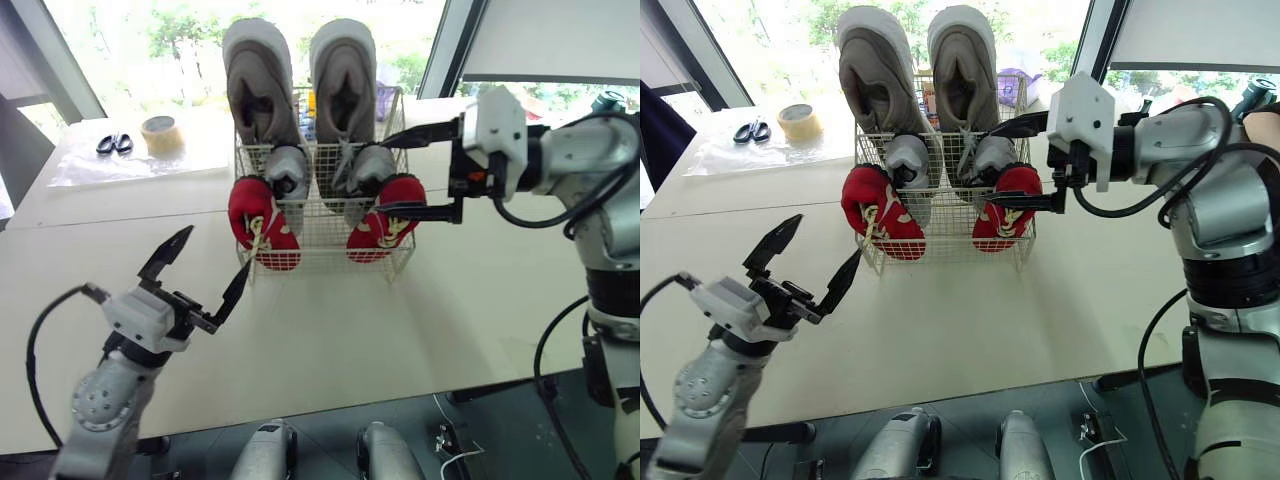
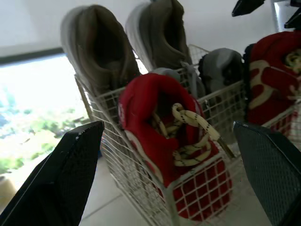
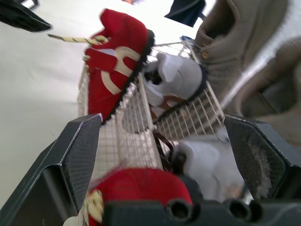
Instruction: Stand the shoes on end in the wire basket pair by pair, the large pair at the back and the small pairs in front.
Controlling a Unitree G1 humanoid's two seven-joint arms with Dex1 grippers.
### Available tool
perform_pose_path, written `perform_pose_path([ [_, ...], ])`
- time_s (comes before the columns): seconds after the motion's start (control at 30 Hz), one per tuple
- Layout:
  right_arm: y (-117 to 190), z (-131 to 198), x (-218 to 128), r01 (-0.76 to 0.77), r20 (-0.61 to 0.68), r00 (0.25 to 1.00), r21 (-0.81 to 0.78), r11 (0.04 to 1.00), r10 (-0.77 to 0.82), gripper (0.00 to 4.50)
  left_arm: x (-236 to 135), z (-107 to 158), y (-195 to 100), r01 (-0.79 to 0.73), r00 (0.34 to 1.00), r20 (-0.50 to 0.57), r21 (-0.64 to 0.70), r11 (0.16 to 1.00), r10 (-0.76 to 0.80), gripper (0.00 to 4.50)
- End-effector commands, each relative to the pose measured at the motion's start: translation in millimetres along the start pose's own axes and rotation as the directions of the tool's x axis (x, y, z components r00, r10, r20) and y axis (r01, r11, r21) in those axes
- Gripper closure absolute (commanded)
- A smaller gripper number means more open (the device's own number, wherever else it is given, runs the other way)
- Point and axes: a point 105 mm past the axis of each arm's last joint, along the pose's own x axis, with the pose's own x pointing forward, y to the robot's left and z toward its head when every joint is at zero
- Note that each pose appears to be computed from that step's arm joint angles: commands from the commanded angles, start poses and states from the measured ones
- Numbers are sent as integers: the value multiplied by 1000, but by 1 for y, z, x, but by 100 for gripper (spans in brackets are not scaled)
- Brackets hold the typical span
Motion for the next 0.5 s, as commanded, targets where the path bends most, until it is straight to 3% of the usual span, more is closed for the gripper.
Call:
perform_pose_path([
  [0.03, -6, 10, -23, 77, -4, 997, -20, 997, -77, 0, 5, 23, 24, 85, 993, -87, -11, 996, -85, 2],
  [0.17, -1, 5, -39, 114, -44, 993, 22, 993, -113, 0, 13, 30, 52, 173, 964, -191, -69, 983, -183, 2],
  [0.33, 8, -15, -58, 135, -146, 981, 64, 989, -125, 0, 21, 48, 70, 268, 942, -165, -148, 952, -291, 2],
  [0.5, 13, -28, -72, 148, -213, 969, 88, 985, -127, 0, 18, 43, 78, 333, 908, -202, -187, 924, -368, 2],
])
